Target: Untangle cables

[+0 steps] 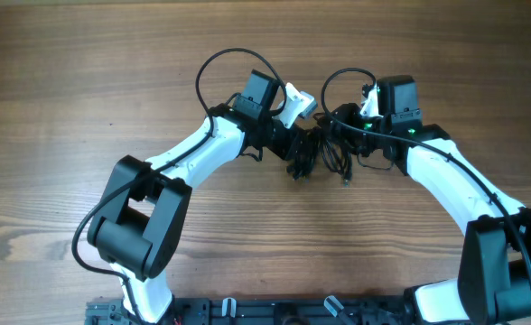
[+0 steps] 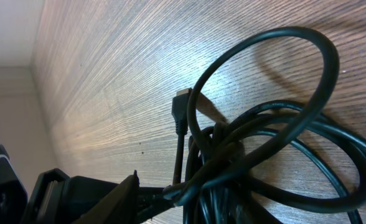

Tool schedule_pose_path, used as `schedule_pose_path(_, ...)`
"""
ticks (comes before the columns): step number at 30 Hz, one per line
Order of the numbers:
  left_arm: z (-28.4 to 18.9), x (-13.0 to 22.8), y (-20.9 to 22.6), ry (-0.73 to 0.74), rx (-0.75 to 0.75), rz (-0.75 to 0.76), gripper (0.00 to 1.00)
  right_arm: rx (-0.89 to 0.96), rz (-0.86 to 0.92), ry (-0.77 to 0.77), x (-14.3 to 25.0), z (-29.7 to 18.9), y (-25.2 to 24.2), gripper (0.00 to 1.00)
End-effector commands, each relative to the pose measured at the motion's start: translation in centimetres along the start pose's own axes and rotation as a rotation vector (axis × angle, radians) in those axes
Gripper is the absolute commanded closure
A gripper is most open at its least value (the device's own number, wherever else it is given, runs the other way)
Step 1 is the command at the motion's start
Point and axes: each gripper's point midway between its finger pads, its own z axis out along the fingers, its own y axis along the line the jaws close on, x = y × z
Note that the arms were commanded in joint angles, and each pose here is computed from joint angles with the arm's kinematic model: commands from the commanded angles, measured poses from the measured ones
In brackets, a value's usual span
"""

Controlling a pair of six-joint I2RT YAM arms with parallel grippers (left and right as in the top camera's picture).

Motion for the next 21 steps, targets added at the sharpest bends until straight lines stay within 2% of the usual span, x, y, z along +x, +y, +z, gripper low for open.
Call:
schedule_pose_path(1,-0.2,0.2,-0.5,0.007,0.014,0.05,0.76,0.011,0.016,-0.032,-0.7,-0.2,-0.1,0.63)
schedule_pose_path(8,-0.2,0.2,-0.5,0.008,0.013,0.072,0.77,0.024,0.002,-0.019,-0.3,-0.2,-0.4,0.8)
schedule_pose_path(13,-0.2,0.2,-0.5,0.007,0.013,0.072,0.76,0.023,0.005,-0.013,-0.2,-0.2,-0.4,0.8)
schedule_pose_path(16,-0.2,0.2,-0.5,0.007,0.013,0.072,0.76,0.028,0.01,-0.003,0.1,-0.2,-0.6,0.87)
schedule_pose_path(19,-0.2,0.2,-0.5,0.007,0.013,0.073,0.76,0.032,0.012,0.003,0.2,-0.2,-0.6,0.87)
schedule_pose_path(21,-0.2,0.2,-0.5,0.006,0.013,0.073,0.76,0.032,0.01,0.005,0.4,-0.1,-0.5,0.84)
